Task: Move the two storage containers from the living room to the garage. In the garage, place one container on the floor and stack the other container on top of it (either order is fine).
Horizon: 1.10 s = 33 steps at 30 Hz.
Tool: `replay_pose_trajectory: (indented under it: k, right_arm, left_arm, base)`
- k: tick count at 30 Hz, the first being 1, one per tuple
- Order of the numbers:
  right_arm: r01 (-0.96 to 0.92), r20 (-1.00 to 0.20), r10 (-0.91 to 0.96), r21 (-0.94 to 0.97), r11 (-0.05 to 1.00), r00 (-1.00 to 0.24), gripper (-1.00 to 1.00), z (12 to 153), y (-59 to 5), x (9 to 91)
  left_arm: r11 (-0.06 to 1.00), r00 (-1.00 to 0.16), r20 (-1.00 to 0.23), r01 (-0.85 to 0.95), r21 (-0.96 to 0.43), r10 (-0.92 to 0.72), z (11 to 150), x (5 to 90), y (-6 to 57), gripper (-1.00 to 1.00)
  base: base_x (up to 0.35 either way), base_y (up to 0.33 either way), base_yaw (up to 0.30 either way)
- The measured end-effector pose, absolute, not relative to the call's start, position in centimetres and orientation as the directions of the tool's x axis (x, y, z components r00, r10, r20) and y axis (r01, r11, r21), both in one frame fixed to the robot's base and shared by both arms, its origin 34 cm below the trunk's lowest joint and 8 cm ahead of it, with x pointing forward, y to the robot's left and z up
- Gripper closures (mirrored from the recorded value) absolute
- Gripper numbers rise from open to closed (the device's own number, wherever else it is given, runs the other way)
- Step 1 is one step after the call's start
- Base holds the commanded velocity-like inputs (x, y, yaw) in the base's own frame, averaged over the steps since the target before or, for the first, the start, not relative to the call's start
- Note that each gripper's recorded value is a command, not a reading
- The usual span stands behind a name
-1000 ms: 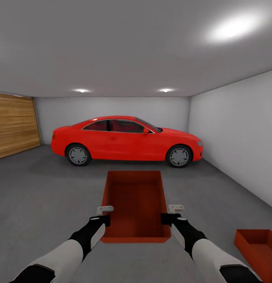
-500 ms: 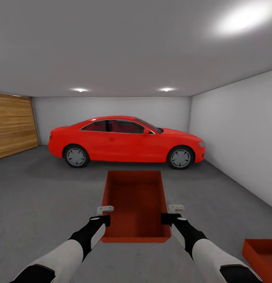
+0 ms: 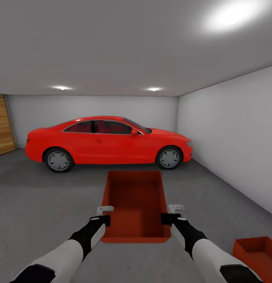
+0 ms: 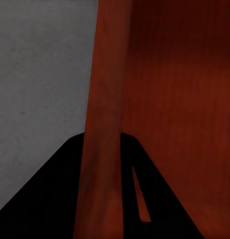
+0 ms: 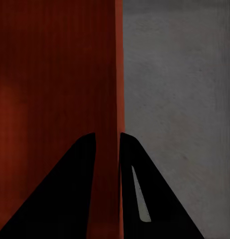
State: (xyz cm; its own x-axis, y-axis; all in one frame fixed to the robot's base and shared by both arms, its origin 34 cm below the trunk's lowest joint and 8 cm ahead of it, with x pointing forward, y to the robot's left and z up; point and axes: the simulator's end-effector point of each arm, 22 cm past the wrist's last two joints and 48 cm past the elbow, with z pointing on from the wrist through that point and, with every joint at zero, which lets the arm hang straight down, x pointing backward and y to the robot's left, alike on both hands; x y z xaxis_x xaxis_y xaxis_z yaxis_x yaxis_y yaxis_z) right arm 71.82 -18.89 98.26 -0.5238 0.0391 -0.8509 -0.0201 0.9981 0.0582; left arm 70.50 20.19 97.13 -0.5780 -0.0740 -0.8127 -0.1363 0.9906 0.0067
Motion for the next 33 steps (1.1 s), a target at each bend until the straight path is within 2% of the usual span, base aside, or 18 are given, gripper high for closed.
replay_pose_trajectory:
  k: [33]
  right_arm:
    - [-0.02, -0.848, 0.039, 0.058, 0.998, -0.528, 1.0, 98.17, -18.86, 71.76]
  left_arm:
    - [0.991, -0.582, -0.81, -0.136, 0.008, -0.073, 97.07, 70.45, 20.2, 1.0]
  base:
    - [0.322, 0.0, -0.243]
